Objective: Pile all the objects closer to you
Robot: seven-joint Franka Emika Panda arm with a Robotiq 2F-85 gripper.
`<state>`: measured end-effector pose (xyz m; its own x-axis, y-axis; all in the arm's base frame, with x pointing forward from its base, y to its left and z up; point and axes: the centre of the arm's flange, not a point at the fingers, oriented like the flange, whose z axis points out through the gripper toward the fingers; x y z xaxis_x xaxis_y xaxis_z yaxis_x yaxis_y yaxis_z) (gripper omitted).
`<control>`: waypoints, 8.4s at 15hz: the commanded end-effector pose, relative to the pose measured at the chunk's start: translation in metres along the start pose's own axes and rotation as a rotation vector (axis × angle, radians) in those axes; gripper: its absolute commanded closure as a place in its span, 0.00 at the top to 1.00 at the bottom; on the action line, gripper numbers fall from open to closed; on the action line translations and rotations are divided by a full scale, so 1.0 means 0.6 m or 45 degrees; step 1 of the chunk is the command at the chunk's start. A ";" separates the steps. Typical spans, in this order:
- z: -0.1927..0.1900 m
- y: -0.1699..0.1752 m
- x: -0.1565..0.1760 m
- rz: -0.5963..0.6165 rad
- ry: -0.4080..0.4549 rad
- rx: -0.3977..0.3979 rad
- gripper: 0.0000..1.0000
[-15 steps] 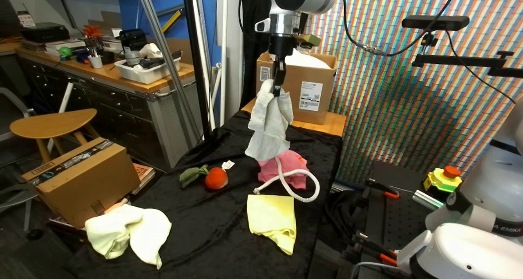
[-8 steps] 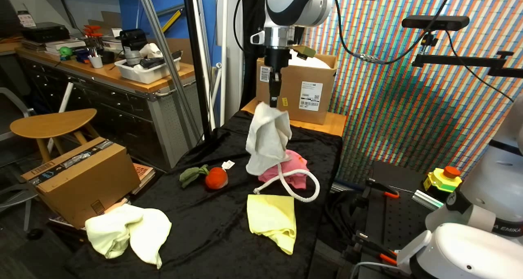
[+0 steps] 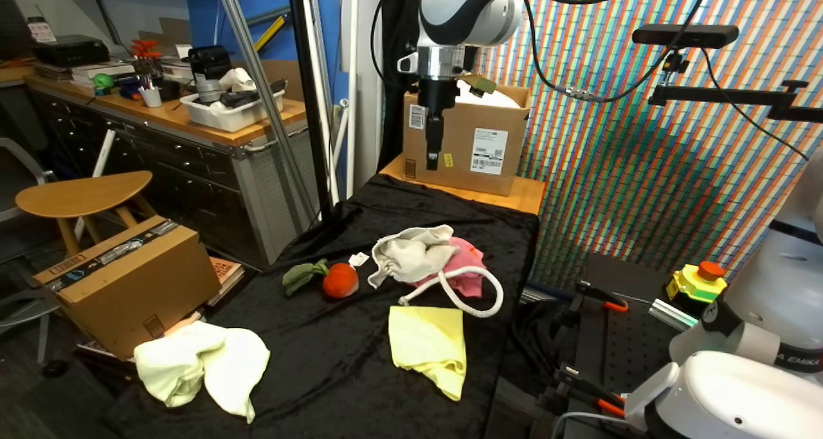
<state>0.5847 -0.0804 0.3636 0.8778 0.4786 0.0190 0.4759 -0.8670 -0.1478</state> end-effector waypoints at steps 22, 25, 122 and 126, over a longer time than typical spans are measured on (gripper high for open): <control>0.117 -0.347 0.383 -0.598 -0.095 -0.204 1.00; 0.152 -0.393 0.434 -0.671 -0.149 -0.220 1.00; -0.184 -0.175 0.410 0.091 1.140 -0.365 0.06; -0.231 -0.161 0.353 0.002 1.069 -0.320 0.06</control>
<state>0.7974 0.1175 0.5022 0.5603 0.2612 0.7860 0.3290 -0.9411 0.0782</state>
